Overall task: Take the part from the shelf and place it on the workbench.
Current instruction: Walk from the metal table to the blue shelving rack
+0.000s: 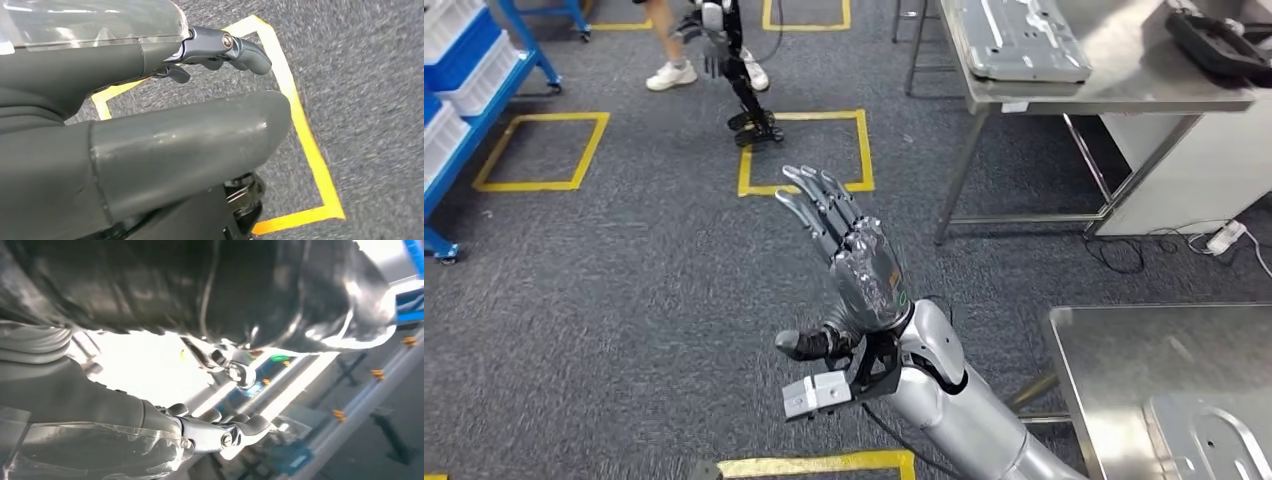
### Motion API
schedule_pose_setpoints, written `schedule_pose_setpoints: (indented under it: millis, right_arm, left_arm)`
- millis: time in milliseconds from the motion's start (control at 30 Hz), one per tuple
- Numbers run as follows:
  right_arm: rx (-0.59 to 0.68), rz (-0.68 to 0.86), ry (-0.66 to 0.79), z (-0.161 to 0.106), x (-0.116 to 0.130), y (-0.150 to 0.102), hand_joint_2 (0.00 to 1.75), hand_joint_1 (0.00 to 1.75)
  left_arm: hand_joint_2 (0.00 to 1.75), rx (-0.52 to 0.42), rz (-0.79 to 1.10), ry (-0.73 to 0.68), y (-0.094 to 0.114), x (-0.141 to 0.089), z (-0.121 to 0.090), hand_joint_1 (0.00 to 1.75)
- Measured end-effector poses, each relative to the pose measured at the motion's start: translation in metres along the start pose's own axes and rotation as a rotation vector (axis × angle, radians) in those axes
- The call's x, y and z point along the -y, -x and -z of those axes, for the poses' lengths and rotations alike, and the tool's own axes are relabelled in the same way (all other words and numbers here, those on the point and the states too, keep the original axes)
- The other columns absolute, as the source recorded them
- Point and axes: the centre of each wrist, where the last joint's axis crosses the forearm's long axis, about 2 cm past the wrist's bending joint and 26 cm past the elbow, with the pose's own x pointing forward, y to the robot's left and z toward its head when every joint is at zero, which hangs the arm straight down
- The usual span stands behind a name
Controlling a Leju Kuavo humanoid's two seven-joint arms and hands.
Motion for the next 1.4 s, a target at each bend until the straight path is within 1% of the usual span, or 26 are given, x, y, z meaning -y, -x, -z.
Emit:
schedule_pose_setpoints:
  millis: [167, 567, 833, 967, 1400]
  right_arm:
    - [-0.010, -0.003, -0.010, -0.0050, -0.0004, 0.0014, 0.00, 0.00]
    - [0.003, -0.006, -0.005, -0.0001, -0.0002, 0.0006, 0.00, 0.00]
    - [0.004, -0.006, -0.005, -0.0001, -0.0003, 0.0004, 0.00, 0.00]
    - [0.007, -0.006, -0.004, 0.0003, -0.0004, -0.0003, 0.00, 0.00]
    - [0.004, -0.006, -0.003, -0.0022, 0.0002, -0.0008, 0.00, 0.00]
  left_arm:
    - [0.00, 0.001, -0.001, -0.001, -0.0007, -0.0004, 0.0005, 0.00]
    - [0.00, 0.006, -0.003, 0.001, -0.0029, -0.0003, 0.0016, 0.00]
    - [0.00, 0.003, -0.003, -0.008, -0.0016, -0.0012, 0.0011, 0.00]
    - [0.00, -0.009, -0.008, -0.012, 0.0036, -0.0002, -0.0020, 0.00]
    - [0.00, -0.005, -0.007, -0.015, 0.0014, -0.0011, -0.0006, 0.00]
